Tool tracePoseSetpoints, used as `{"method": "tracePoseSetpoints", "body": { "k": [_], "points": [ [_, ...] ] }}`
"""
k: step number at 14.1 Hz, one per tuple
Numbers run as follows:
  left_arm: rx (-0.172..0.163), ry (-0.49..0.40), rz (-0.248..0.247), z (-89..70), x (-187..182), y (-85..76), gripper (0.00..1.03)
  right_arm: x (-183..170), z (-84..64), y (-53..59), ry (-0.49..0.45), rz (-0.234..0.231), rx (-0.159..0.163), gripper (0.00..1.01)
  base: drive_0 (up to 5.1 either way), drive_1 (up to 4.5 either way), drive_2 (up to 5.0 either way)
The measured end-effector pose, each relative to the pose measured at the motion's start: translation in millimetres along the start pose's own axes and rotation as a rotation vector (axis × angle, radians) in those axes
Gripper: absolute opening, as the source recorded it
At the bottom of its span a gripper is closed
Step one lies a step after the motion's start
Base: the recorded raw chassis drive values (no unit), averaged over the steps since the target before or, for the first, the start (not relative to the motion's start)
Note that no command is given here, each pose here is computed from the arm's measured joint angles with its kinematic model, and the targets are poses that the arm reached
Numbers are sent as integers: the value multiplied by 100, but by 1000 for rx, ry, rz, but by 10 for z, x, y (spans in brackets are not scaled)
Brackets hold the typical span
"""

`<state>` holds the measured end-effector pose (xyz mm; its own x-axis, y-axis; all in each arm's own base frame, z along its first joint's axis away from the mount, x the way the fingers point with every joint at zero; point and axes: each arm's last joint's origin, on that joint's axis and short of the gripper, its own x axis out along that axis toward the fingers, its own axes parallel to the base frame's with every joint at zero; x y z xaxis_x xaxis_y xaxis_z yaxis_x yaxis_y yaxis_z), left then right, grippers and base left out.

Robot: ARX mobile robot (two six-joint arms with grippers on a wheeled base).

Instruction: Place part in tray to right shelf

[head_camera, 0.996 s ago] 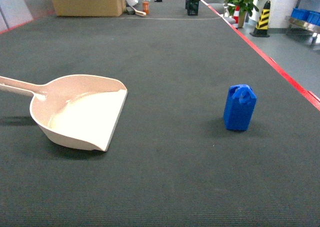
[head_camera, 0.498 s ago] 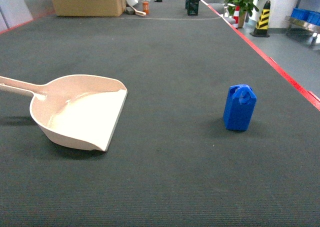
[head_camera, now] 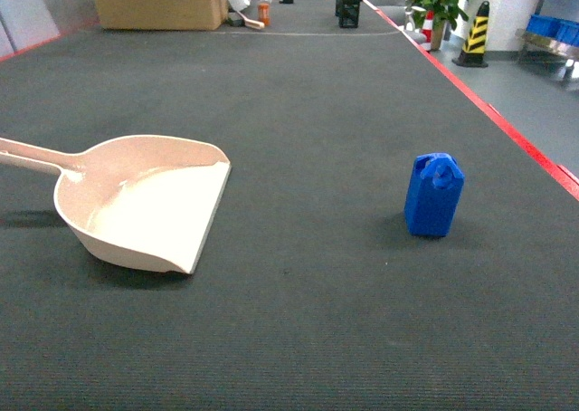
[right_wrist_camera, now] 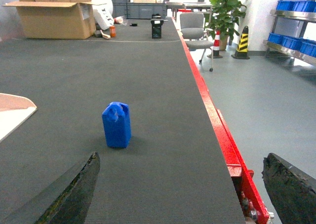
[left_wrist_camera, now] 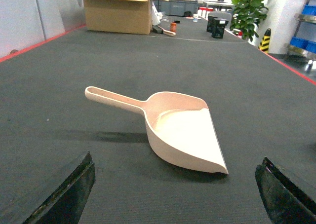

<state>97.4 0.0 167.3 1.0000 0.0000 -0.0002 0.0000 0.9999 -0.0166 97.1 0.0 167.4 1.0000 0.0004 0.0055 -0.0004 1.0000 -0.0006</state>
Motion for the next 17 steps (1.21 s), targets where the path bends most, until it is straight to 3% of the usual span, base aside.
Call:
{"method": "tracePoseSetpoints", "body": {
  "k": [10, 11, 12, 13, 14, 15, 16, 17],
  "points": [
    [0, 0, 0, 0, 0, 0, 98, 0, -1, 0, 0, 0, 0, 98, 0, 0, 0],
    [-55, 110, 67, -27, 7, -11, 98, 0, -1, 0, 1, 0, 0, 98, 0, 0, 0],
    [-158, 191, 138, -9, 79, 10, 98, 0, -1, 0, 1, 0, 0, 98, 0, 0, 0],
    [-312, 194, 158, 42, 183, 62, 98, 0, -2, 0, 1, 0, 0, 98, 0, 0, 0],
    [-449, 175, 132, 121, 315, 102, 98, 0, -2, 0, 2, 0, 0, 98, 0, 0, 0],
    [-549, 177, 106, 179, 497, 135, 98, 0, -2, 0, 1, 0, 0, 98, 0, 0, 0],
    [-619, 180, 94, 193, 687, 183, 98, 0, -2, 0, 1, 0, 0, 98, 0, 0, 0],
    [-682, 189, 118, 180, 952, 259, 98, 0, -2, 0, 1, 0, 0, 98, 0, 0, 0]
  ]
}}
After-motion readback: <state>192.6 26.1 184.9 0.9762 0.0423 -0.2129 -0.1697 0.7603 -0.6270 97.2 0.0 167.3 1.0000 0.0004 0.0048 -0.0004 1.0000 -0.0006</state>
